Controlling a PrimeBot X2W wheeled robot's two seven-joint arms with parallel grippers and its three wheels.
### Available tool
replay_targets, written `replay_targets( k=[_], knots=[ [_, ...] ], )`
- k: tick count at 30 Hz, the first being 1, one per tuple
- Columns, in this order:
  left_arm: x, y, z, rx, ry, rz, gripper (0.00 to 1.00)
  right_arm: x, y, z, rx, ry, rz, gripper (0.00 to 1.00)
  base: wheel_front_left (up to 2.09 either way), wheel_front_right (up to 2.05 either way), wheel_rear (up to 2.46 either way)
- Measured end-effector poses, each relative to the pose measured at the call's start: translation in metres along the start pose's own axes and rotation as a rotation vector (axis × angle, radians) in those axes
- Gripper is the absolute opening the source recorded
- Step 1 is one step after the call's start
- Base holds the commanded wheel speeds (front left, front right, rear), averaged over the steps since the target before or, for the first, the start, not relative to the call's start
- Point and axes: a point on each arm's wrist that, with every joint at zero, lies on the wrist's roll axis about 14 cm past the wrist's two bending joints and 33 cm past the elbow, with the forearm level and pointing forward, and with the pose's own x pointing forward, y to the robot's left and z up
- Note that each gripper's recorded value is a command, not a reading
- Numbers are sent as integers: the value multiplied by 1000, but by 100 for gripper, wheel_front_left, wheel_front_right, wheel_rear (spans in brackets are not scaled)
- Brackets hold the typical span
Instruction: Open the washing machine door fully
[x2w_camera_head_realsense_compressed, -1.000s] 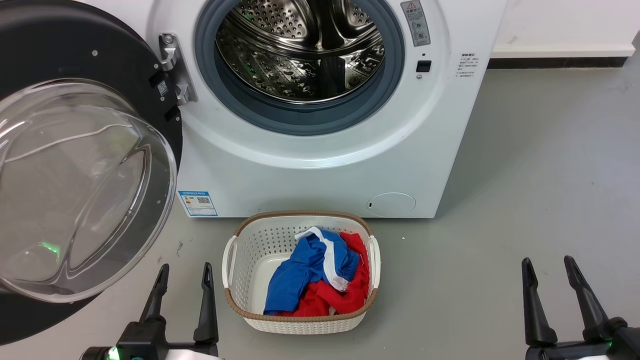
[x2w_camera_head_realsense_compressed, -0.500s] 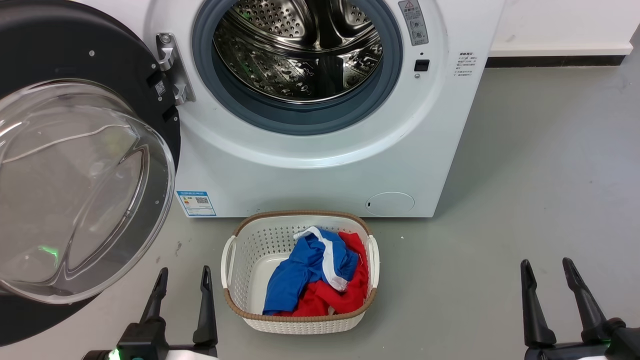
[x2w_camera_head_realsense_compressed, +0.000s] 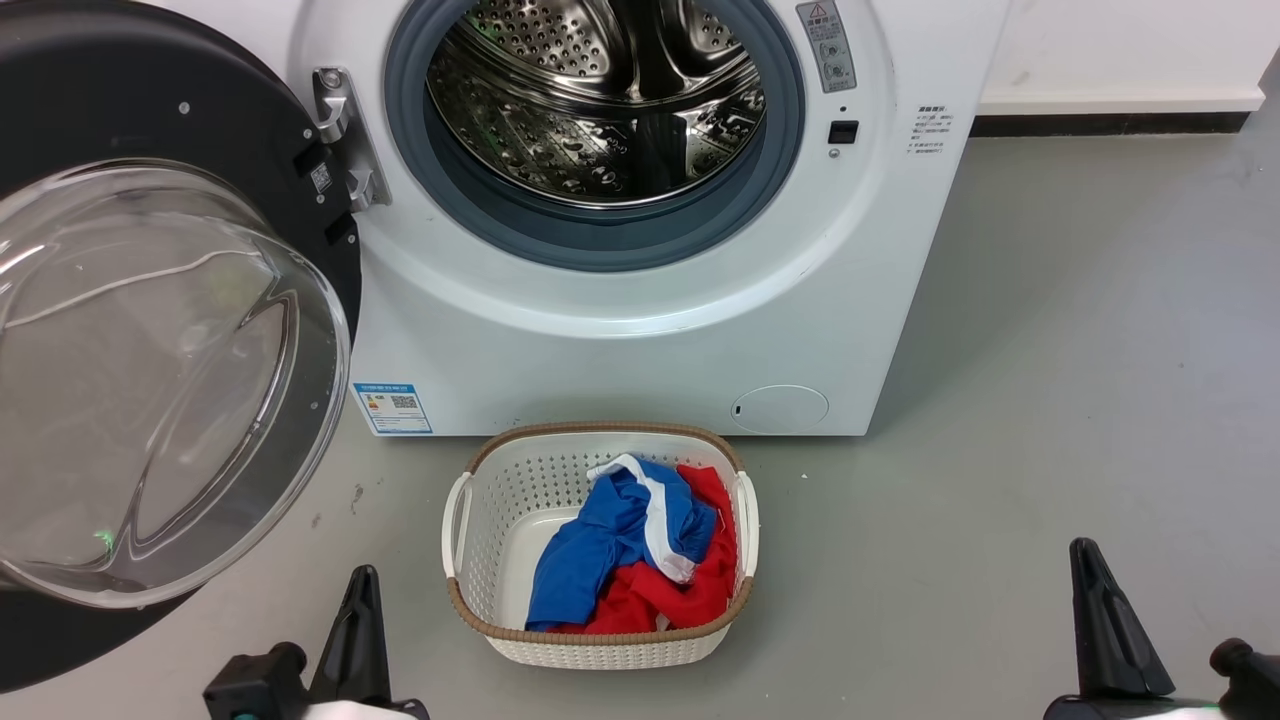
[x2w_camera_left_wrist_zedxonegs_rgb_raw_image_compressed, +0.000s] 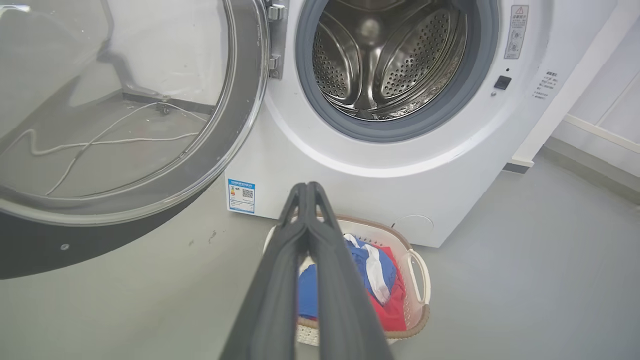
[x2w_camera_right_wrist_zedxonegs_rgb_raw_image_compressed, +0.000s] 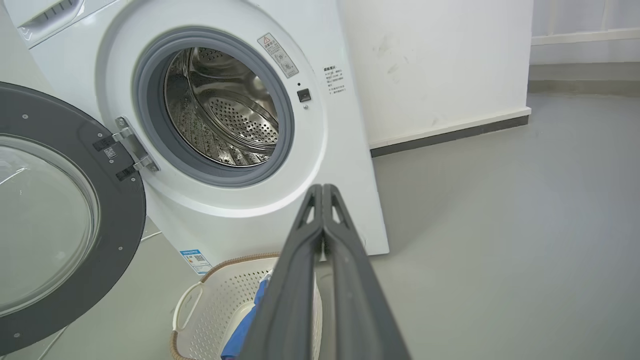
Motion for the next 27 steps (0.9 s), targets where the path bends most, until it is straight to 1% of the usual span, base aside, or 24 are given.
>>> replay_targets(
  k=[14, 27],
  knots=[
    [8, 8, -3, -257, 40, 39, 0, 9, -7, -4, 247, 19, -43, 0, 0, 0, 0],
    [14, 11, -4, -465, 64, 50, 0, 19, -10, -6, 441, 30, -67, 0, 0, 0, 0]
  ],
)
